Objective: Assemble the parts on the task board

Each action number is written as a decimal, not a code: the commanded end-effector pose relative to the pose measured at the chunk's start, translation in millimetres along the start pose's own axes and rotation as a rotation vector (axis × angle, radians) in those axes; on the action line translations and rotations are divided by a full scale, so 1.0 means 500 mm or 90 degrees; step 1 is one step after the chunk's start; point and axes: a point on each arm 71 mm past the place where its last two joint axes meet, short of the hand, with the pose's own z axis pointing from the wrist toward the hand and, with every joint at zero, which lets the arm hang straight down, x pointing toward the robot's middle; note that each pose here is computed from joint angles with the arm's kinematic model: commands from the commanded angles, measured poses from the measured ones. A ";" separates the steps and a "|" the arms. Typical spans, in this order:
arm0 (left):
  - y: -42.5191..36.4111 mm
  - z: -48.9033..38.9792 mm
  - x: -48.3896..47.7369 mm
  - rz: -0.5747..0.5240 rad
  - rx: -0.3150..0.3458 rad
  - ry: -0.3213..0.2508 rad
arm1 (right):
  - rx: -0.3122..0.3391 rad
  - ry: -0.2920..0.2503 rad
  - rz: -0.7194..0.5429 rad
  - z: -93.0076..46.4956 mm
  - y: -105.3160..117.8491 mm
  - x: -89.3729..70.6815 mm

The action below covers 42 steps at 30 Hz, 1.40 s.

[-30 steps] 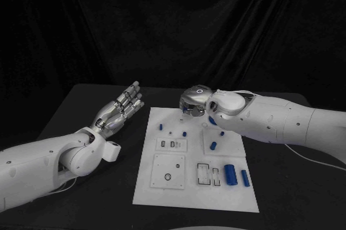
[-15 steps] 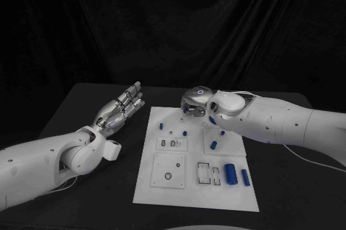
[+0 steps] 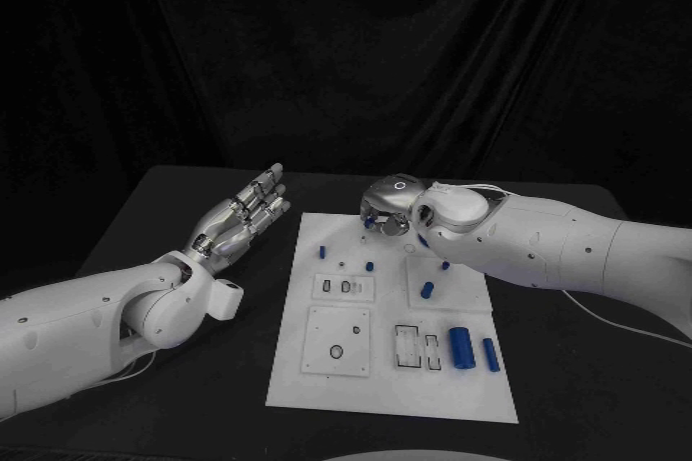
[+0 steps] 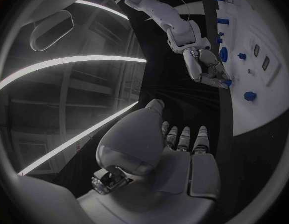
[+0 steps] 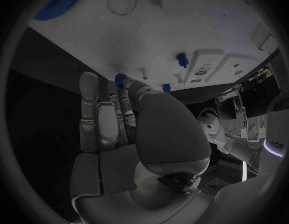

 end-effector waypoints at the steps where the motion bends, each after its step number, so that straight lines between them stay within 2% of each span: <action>1: -0.015 0.002 0.003 -0.005 0.063 0.008 | 0.000 0.006 0.013 -0.001 0.001 0.006; 6: -0.014 0.002 0.002 -0.005 0.062 0.008 | 0.002 0.009 0.014 0.000 0.002 0.007; 11: -0.014 0.002 0.001 -0.005 0.060 0.008 | 0.023 0.005 0.015 -0.002 -0.004 0.006; 18: -0.014 -0.002 -0.003 -0.003 0.056 0.004 | 0.036 -0.057 0.016 -0.014 -0.021 -0.007; 21: -0.015 -0.005 -0.006 -0.001 0.056 0.001 | 0.033 -0.090 0.017 -0.028 -0.030 -0.024; 25: -0.016 -0.009 -0.009 0.000 0.055 -0.002 | 0.032 -0.112 0.017 -0.054 -0.046 -0.054; 29: -0.017 -0.012 -0.011 0.002 0.055 -0.005 | 0.049 -0.087 0.015 -0.091 -0.071 -0.081; 34: -0.018 -0.014 -0.013 0.004 0.055 -0.008 | 0.079 -0.050 0.013 -0.134 -0.105 -0.091; 42: -0.016 -0.013 -0.012 0.002 0.054 -0.006 | 0.127 0.010 0.019 -0.180 -0.150 -0.060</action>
